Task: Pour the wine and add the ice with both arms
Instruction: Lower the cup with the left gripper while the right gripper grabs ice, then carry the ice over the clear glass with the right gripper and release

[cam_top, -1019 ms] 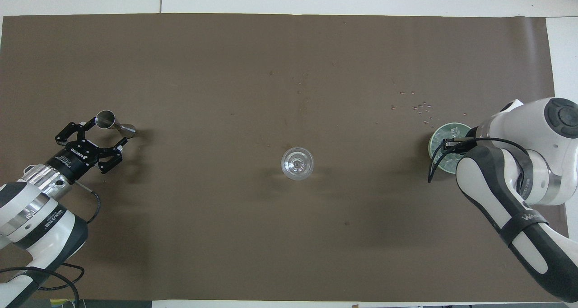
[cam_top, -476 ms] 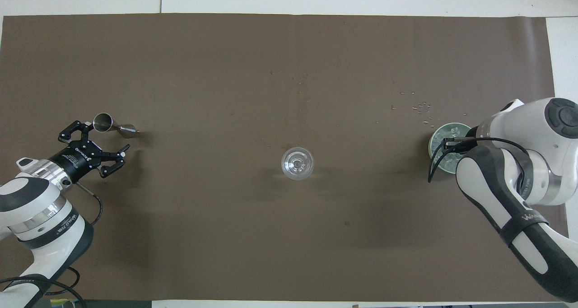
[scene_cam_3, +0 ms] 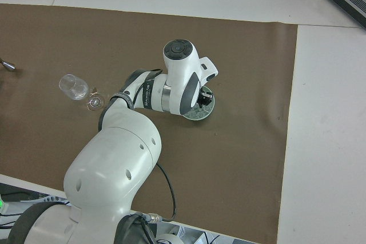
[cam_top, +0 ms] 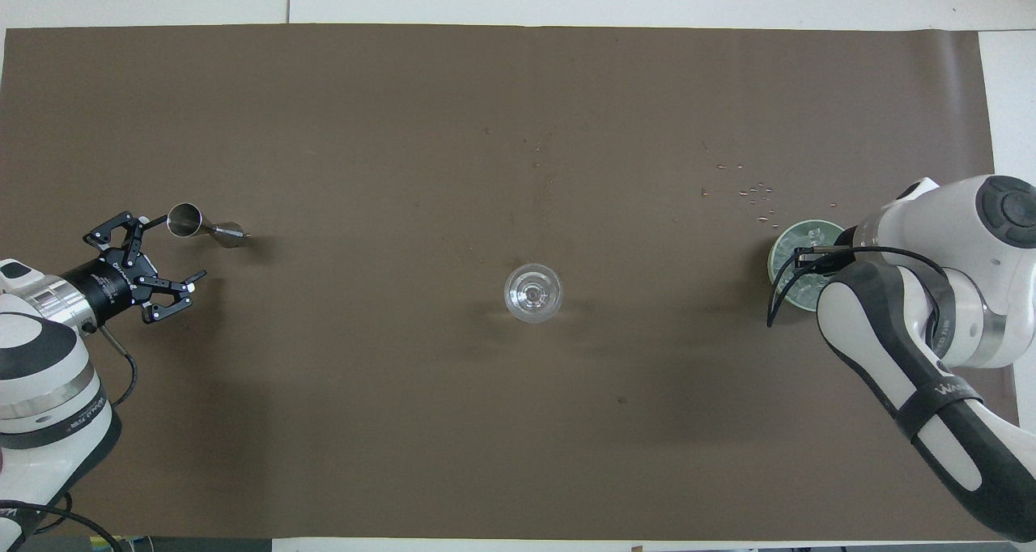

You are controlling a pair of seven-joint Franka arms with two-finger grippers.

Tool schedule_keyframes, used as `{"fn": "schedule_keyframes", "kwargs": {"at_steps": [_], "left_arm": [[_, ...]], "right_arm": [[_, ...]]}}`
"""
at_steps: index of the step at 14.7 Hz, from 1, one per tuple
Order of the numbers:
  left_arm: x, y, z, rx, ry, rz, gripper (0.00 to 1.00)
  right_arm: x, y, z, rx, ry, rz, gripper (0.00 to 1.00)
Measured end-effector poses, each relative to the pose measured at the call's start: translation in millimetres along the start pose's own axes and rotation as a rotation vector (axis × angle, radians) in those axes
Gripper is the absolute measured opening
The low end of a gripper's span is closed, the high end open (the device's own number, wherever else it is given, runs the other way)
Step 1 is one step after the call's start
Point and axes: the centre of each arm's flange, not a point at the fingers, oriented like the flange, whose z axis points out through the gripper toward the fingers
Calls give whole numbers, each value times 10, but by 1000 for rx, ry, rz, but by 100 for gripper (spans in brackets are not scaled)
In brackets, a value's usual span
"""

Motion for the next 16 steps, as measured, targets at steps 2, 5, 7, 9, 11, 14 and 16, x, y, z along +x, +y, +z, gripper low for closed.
{"fn": "schedule_keyframes", "kwargs": {"at_steps": [2, 5, 7, 9, 11, 14, 16], "left_arm": [[49, 197, -118, 34, 3, 106, 100], [30, 530, -313, 137, 2, 317, 100], [-109, 769, -436, 245, 15, 496, 100], [-296, 1016, -588, 357, 52, 672, 100], [-496, 1241, -739, 469, 97, 820, 100], [-1052, 1479, -851, 586, 118, 987, 100], [-1458, 1550, -889, 638, 120, 1102, 100]], "right_arm": [[-2, 0, 2, 0, 0, 0, 36], [-10, 0, 13, 0, -3, 0, 33], [-20, 0, 27, 0, -6, 0, 26], [-20, -1, 25, 0, -6, 0, 24], [-12, -7, 11, 0, -3, -1, 24], [39, -26, -103, 1, -13, -5, 24], [115, -73, -312, 2, -28, -14, 24]]}}
